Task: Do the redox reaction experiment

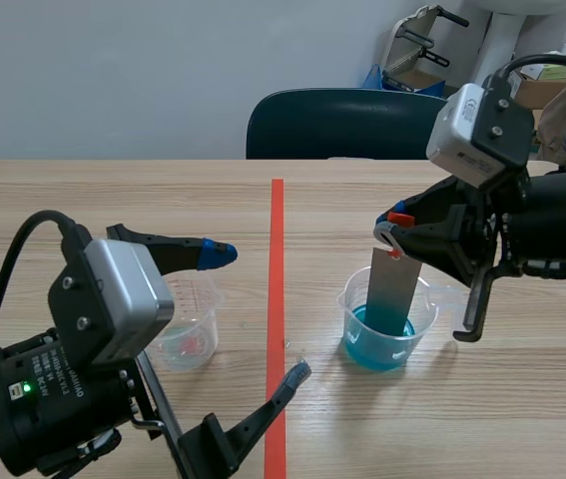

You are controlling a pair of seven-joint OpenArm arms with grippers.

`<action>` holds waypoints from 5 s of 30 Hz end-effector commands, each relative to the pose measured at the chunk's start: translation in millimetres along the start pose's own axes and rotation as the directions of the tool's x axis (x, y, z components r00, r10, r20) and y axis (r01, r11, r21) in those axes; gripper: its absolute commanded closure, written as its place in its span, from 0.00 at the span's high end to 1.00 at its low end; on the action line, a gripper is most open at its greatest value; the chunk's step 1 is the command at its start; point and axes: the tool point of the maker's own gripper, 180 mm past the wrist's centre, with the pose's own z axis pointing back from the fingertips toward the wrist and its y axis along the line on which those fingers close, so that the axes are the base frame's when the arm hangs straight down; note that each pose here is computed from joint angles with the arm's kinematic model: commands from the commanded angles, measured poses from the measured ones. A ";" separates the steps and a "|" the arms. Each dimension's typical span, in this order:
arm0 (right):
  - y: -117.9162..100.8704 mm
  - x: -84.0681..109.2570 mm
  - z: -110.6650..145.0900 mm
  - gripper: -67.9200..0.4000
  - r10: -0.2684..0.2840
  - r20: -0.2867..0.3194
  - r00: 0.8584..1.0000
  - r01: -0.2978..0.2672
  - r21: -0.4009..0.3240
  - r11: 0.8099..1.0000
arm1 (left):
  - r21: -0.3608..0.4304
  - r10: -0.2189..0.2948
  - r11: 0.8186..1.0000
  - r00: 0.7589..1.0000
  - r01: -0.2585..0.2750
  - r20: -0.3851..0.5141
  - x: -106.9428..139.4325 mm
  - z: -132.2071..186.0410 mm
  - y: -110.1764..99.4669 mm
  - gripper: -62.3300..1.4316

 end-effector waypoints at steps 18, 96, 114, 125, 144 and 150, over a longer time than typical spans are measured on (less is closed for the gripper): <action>-27.9 51.1 25.9 0.01 0.027 0.032 0.999 -0.026 -0.042 0.999 | 0.008 0.002 1.000 0.999 -0.002 0.040 11.9 -2.3 2.1 1.00; -14.7 126.3 64.2 0.01 0.052 0.056 0.997 -0.051 -0.023 0.998 | 0.007 0.002 1.000 0.999 -0.002 0.040 11.8 -2.2 2.0 1.00; -14.7 126.3 64.2 0.01 0.052 0.056 0.997 -0.051 -0.023 0.998 | 0.007 0.002 1.000 0.999 -0.002 0.040 11.8 -2.2 2.0 1.00; -14.7 126.3 64.2 0.01 0.052 0.056 0.997 -0.051 -0.023 0.998 | 0.007 0.002 1.000 0.999 -0.002 0.040 11.8 -2.2 2.0 1.00; -14.7 126.3 64.2 0.01 0.052 0.056 0.997 -0.051 -0.023 0.998 | 0.007 0.002 1.000 0.999 -0.002 0.040 11.8 -2.2 2.0 1.00; -14.7 126.3 64.2 0.01 0.052 0.056 0.997 -0.051 -0.023 0.998 | 0.007 0.002 1.000 0.999 -0.002 0.040 11.8 -2.2 2.0 1.00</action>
